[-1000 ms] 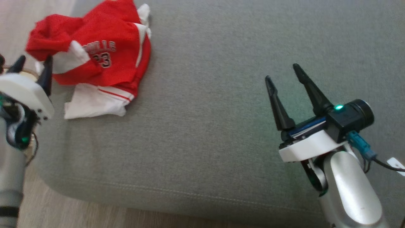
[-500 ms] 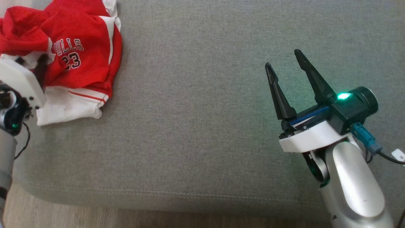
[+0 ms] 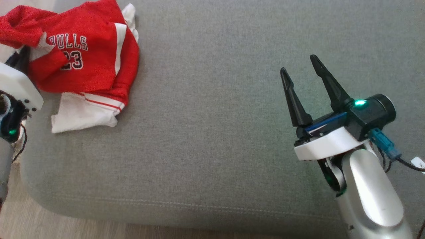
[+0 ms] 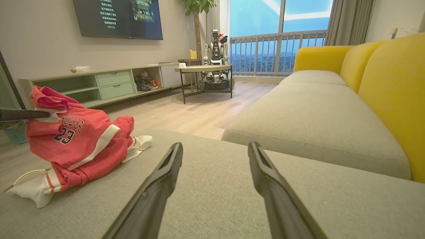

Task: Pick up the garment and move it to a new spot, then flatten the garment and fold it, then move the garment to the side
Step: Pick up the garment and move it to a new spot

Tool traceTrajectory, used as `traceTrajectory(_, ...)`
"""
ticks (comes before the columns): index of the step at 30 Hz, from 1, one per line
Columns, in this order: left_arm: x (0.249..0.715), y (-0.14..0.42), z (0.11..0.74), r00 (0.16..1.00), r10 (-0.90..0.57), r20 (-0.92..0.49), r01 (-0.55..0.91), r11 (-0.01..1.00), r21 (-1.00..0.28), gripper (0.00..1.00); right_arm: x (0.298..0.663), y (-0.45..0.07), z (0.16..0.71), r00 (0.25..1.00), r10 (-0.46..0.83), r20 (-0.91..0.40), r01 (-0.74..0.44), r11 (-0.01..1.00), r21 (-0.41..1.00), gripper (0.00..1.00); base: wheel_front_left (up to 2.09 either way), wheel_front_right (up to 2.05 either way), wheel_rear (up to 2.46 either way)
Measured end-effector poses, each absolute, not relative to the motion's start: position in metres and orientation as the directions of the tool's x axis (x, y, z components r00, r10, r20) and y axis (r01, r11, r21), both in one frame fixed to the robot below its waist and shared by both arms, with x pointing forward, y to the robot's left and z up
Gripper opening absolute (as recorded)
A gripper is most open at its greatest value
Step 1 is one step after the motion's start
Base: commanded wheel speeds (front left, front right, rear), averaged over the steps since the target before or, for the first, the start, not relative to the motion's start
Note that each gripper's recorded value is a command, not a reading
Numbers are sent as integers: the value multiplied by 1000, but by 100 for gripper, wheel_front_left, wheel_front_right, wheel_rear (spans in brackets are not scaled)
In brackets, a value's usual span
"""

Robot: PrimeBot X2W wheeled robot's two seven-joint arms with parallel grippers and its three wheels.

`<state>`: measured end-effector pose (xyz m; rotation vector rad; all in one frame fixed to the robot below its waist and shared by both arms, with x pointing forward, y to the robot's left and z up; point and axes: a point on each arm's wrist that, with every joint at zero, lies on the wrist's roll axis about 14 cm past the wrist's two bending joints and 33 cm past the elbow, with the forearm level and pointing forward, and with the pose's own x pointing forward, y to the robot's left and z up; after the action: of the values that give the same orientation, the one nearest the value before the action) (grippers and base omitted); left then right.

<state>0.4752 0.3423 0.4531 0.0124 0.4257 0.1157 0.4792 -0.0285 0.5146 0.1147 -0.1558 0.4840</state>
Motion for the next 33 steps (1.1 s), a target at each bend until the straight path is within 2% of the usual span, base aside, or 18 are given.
traceTrajectory(12,455,335,532,988,100,-118,-98,995,20,0,455,-29,537,868,452,204,-474,877,77,100,0,0,0)
traceTrajectory(15,448,323,556,996,85,-24,-86,996,-25,0,448,-31,547,868,444,223,-470,879,77,100,0,0,0)
traceTrajectory(24,434,243,619,977,-54,208,79,990,-114,0,431,-51,578,871,393,295,-432,899,79,100,0,0,0)
traceTrajectory(33,447,136,656,919,-245,309,313,929,-196,0,425,-100,603,890,272,366,-317,946,66,100,0,0,0)
